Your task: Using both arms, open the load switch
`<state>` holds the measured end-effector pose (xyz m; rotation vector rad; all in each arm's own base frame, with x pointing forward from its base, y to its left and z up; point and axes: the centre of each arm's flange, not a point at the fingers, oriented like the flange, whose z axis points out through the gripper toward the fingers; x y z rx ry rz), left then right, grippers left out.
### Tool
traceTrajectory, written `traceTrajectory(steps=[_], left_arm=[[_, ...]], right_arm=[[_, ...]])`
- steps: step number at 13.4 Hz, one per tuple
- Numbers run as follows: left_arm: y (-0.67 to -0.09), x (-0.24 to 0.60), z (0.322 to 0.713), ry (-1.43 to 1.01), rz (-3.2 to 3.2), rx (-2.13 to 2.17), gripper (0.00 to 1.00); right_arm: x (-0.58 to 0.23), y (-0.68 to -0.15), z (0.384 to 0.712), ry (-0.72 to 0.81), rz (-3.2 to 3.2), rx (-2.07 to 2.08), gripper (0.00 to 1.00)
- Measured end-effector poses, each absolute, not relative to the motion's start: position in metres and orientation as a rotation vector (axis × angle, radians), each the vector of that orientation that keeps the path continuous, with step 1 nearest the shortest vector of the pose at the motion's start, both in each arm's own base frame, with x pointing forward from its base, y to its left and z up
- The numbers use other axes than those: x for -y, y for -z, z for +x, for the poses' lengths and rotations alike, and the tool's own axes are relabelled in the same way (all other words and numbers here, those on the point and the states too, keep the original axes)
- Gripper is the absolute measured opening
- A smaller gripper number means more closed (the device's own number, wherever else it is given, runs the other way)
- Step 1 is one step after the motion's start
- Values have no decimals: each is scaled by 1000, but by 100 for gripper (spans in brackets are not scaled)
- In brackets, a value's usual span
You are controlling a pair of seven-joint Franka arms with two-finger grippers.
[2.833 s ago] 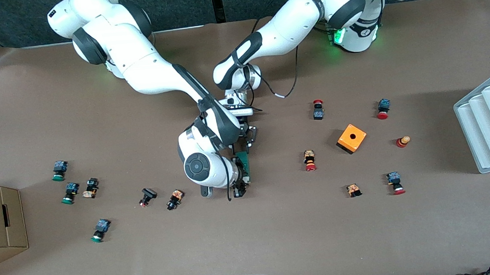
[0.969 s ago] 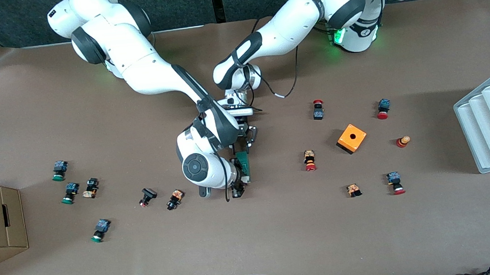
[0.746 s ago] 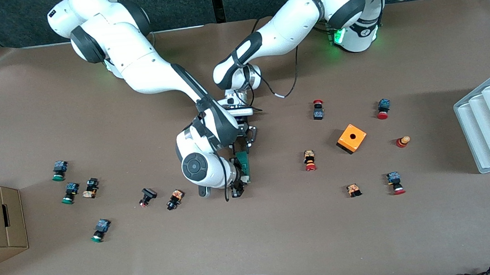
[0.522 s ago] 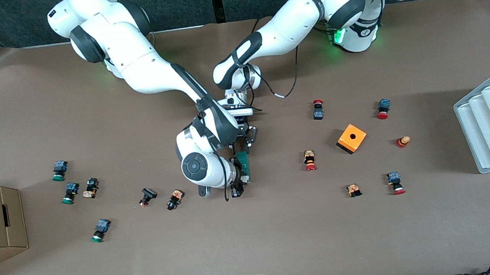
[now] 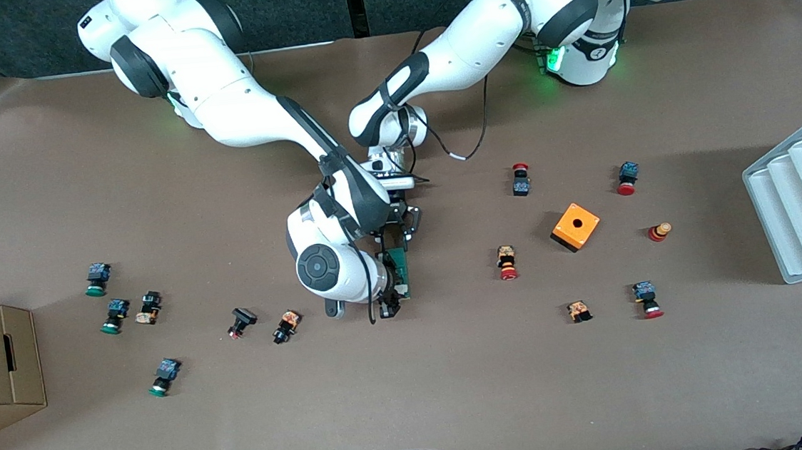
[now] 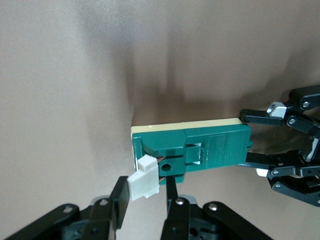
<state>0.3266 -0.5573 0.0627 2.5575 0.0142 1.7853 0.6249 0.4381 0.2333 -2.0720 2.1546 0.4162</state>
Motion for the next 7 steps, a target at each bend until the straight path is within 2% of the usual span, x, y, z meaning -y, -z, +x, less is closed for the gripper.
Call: traceTrajectory(steps=[7], left_arm=[[-63, 557, 327, -1786, 2557, -14, 54]], right_arm=[[-443, -238, 616, -440, -2082, -2146, 36]])
